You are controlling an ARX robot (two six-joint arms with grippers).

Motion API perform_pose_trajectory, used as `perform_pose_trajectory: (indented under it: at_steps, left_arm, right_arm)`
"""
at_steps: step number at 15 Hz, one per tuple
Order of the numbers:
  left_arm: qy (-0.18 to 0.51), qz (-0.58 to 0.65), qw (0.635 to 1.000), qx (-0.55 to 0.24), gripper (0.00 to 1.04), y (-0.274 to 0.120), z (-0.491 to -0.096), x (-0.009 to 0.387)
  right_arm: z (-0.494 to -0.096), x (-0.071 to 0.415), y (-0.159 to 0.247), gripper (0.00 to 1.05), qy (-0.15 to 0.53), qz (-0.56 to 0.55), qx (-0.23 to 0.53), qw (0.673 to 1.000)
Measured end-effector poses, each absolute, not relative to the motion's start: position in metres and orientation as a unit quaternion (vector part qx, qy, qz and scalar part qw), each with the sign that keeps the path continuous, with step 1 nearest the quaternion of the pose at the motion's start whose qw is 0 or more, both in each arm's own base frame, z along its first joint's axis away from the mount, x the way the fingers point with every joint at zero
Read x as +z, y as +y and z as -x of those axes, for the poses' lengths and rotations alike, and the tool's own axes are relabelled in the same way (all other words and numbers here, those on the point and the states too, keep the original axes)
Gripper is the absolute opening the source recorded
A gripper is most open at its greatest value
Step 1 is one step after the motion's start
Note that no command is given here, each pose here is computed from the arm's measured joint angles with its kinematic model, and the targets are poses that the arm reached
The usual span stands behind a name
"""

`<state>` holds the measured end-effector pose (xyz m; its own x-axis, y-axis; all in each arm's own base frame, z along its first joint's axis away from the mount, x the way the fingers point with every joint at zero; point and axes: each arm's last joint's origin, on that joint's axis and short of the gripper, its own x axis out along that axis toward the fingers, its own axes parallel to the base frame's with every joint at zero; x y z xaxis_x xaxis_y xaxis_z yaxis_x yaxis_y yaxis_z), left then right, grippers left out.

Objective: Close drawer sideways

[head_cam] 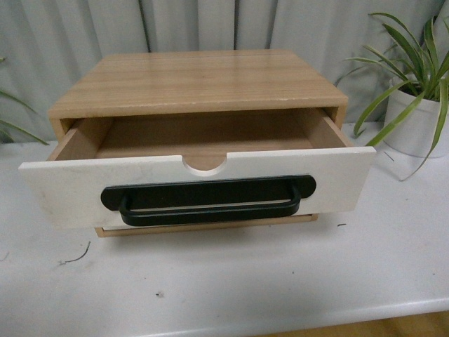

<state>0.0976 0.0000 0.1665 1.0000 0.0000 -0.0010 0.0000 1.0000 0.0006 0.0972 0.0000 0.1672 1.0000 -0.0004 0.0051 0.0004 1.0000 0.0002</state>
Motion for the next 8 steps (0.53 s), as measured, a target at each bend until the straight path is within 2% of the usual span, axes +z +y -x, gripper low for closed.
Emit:
perform_pose_trajectory:
  at_steps: [8]
  left_arm:
    - [0.0, 0.0, 1.0, 0.0, 0.98, 0.0, -0.0976, 0.1665]
  right_arm:
    - [-0.0972, 0.1672, 0.0, 0.98, -0.003, 0.0, 0.0, 1.0]
